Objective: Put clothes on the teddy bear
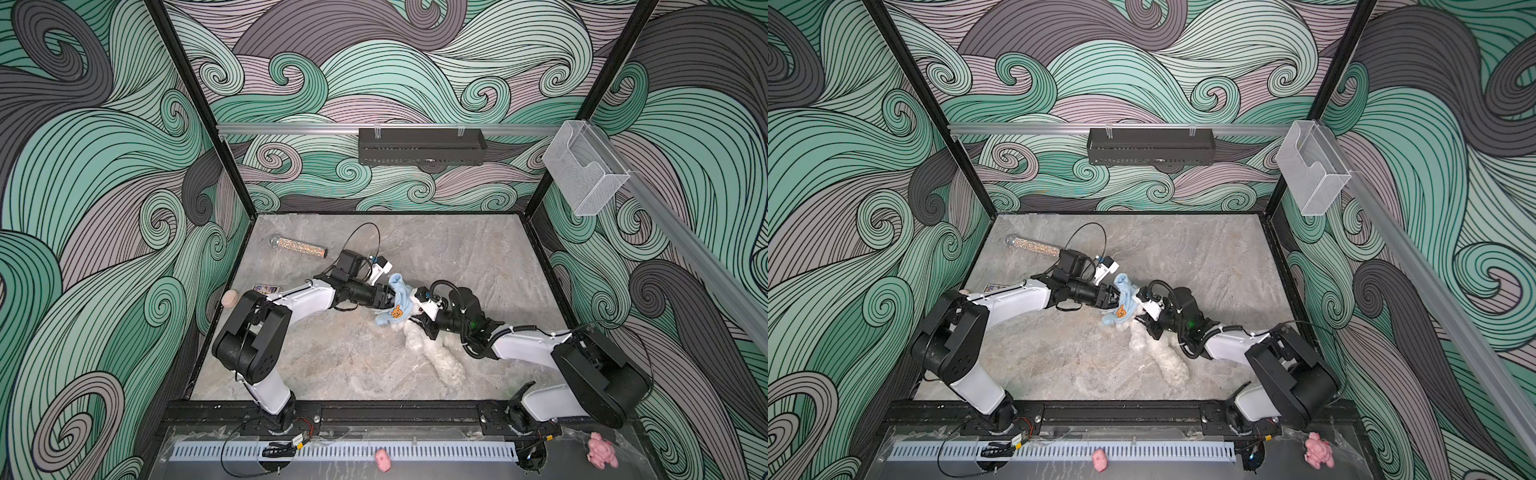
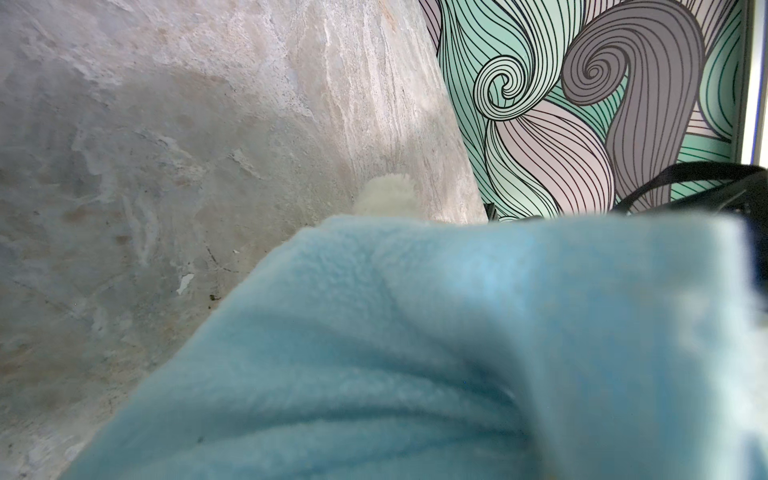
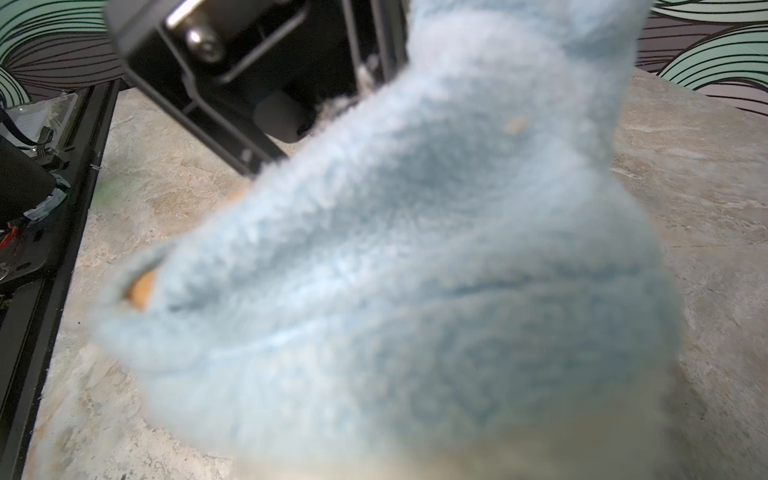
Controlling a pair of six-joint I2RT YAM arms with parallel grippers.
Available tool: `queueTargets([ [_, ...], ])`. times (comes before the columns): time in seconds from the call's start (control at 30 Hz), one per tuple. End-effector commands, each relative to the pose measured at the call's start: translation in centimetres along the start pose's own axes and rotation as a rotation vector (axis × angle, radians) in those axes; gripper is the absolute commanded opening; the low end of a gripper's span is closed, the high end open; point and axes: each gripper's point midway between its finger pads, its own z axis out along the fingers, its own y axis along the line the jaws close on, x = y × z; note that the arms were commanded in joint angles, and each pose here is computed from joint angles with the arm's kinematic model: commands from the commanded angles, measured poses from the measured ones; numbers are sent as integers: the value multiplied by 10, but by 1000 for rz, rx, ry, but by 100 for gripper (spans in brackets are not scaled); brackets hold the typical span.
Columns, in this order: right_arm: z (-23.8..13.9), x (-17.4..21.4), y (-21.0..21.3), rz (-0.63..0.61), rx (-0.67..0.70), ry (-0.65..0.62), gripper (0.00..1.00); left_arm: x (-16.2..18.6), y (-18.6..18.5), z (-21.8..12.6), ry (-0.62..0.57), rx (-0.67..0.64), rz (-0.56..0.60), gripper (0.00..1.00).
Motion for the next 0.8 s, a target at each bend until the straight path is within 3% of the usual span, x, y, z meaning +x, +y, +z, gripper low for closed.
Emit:
queueTargets([
  [0.0, 5, -32, 12, -128, -42, -89, 8, -2, -48, -1, 34, 56, 129, 59],
  [0.1, 2, -29, 11, -133, -30, -76, 8, -1, -28, -14, 29, -125, 122, 59],
  [0.2, 2, -29, 11, -129, -30, -74, 8, -1, -21, -21, 20, -198, 108, 59],
  [0.4, 4, -28, 10, -122, -29, -71, 8, 0, -28, -20, 25, -168, 98, 47],
  [0.77, 6, -28, 12, -123, -50, -66, 7, -4, -51, -22, -13, -58, 146, 43],
])
